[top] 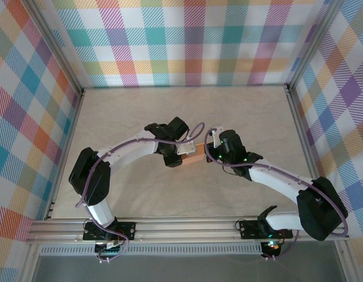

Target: Fold the paper box

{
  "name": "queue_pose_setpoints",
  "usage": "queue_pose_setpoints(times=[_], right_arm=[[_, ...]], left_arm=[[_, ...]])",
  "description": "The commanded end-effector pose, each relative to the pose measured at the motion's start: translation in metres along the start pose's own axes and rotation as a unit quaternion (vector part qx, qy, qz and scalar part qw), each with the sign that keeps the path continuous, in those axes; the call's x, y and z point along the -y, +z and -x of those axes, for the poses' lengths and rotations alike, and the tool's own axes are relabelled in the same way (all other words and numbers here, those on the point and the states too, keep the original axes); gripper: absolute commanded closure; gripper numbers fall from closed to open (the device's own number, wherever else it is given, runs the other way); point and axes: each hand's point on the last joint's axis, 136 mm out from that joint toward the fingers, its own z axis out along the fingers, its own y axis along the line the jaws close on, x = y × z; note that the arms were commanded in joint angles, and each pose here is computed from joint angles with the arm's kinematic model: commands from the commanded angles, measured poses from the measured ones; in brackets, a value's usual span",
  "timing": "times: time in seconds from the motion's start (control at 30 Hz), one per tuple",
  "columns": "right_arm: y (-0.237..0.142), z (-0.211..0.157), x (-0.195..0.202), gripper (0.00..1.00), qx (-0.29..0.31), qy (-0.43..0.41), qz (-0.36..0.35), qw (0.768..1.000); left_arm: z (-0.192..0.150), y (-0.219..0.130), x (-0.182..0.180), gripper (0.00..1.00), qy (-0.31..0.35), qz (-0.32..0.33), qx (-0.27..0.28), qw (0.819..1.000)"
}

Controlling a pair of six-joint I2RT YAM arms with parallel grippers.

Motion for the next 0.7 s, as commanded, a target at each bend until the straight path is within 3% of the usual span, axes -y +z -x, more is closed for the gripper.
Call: queue_pose_setpoints(times=[0.0,0.47,0.67], right_arm=[[0.008,-0.038,-0.006,1.0,-0.054,-0.003,0.024,0.998],[0.023,-0.044,-0.002,1.0,-0.044,-0.024,0.021,0.999],[0.021,-0.036,-0.003,1.0,-0.06,-0.023,0.013,0.998]], left_arm=[[-0.016,0.023,0.022,0.59,0.006,-0.058,-0.041,0.997],[-0.002,0.004,0.018,0.52,0.01,-0.048,-0.005,0.999],[0.007,-0.008,0.007,0.28,-0.004,-0.022,0.011,1.0]])
